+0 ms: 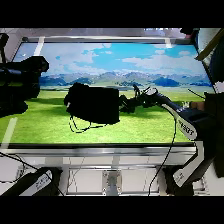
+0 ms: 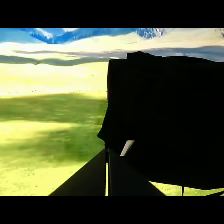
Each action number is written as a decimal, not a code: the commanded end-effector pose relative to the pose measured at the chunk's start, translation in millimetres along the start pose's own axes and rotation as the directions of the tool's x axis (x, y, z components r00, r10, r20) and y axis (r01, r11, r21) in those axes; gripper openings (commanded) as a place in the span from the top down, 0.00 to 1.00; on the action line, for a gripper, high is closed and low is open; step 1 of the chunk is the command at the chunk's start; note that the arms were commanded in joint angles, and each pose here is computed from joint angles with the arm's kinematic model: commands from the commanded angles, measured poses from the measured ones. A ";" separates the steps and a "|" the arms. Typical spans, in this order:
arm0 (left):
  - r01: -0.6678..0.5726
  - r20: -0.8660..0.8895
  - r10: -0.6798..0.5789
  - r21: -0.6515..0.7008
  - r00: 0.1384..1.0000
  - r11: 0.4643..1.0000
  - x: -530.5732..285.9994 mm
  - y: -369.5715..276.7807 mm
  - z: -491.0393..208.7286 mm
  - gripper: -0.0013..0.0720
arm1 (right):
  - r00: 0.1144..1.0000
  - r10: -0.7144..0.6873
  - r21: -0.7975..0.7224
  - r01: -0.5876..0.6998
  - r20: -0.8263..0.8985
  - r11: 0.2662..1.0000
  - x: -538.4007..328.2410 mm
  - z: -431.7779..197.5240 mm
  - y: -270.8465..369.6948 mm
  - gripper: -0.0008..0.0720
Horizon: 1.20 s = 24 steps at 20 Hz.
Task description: Fold the clothes and pants, and hang the long-sleeved shirts on hangers.
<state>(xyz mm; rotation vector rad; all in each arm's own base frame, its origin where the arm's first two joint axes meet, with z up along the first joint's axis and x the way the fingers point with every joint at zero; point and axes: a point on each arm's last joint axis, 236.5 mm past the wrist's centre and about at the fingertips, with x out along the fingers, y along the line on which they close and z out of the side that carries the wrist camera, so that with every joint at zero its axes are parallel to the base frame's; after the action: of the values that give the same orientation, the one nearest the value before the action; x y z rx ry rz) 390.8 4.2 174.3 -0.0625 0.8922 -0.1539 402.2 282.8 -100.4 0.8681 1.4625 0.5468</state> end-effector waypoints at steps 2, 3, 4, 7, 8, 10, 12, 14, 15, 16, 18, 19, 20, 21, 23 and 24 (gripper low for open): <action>0.002 -0.003 -0.002 -0.001 1.000 1.000 -0.2 -0.3 -0.7 0.96 | 1.000 0.011 -0.053 -0.012 -0.008 0.999 25.3 -4.7 21.0 0.22; 0.002 -0.003 -0.002 -0.001 1.000 1.000 -0.2 -0.3 -0.7 0.96 | 1.000 0.015 -0.067 -0.016 -0.016 0.998 30.8 -6.9 27.8 0.24; 0.001 -0.003 -0.001 0.000 1.000 1.000 -0.2 -0.3 -0.8 0.96 | 1.000 0.020 -0.074 -0.021 -0.018 0.997 34.2 -7.4 34.8 0.33; 0.001 -0.003 -0.001 0.000 1.000 1.000 -0.2 -0.3 -0.8 0.96 | 0.998 0.058 -0.121 -0.059 -0.008 0.991 25.2 3.1 60.4 0.98; 0.001 -0.003 -0.001 0.000 1.000 1.000 -0.2 -0.3 -0.8 0.96 | 0.997 0.076 -0.147 -0.077 -0.009 0.986 15.1 9.9 71.0 0.98; 0.001 -0.003 -0.001 0.000 1.000 1.000 -0.2 -0.2 -0.8 0.96 | 0.993 0.116 -0.207 -0.116 -0.014 0.971 -16.1 22.9 95.8 0.98; 0.001 -0.003 -0.001 0.001 1.000 1.000 -0.3 -0.2 -0.9 0.96 | 0.993 0.119 -0.289 -0.113 0.005 0.951 -65.9 36.0 117.8 0.98; 0.001 -0.004 -0.001 0.000 1.000 1.000 -0.2 -0.2 -0.9 0.96 | 0.996 0.058 -0.342 -0.029 0.073 0.939 -128.2 49.3 126.2 0.98; 0.001 -0.004 -0.001 0.000 1.000 1.000 -0.2 -0.2 -0.9 0.96 | 0.993 -0.006 -0.346 0.048 0.120 0.937 -160.8 56.0 119.3 0.98; 0.001 -0.003 -0.001 0.000 1.000 1.000 -0.2 -0.3 -0.9 0.96 | 0.982 -0.090 -0.329 0.141 0.166 0.934 -196.4 61.2 104.5 0.98; 0.001 -0.003 -0.001 0.000 1.000 1.000 -0.3 -0.3 -0.8 0.96 | 0.930 -0.252 -0.230 0.316 0.267 0.921 -271.2 71.9 63.5 0.98; 0.001 -0.003 -0.001 0.000 1.000 1.000 -0.2 -0.3 -0.9 0.96 | 0.893 -0.310 -0.156 0.374 0.327 0.914 -310.4 76.2 44.3 0.98; 0.001 -0.003 -0.001 0.000 1.000 1.000 -0.2 -0.3 -0.9 0.96 | 0.856 -0.340 -0.092 0.404 0.389 0.910 -346.0 79.0 31.4 0.98; 0.001 -0.003 -0.001 0.000 1.000 1.000 -0.2 -0.3 -0.8 0.96 | 0.807 -0.372 -0.035 0.435 0.459 0.900 -384.2 80.3 18.5 0.98; 0.002 -0.003 -0.002 -0.001 1.000 1.000 -0.2 -0.3 -0.7 0.96 | 0.696 -0.452 0.087 0.493 0.558 0.866 -451.6 75.3 -10.6 0.98; 0.002 -0.003 -0.002 -0.001 1.000 1.000 -0.2 -0.3 -0.7 0.96 | 0.641 -0.495 0.162 0.506 0.587 0.847 -484.8 68.7 -30.2 0.98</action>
<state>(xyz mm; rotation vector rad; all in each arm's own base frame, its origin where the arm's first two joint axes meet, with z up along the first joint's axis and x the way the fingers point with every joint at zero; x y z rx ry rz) 389.9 3.8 173.8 -0.0632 0.8965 -0.1557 463.9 -19.5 146.8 0.5165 1.0806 0.1426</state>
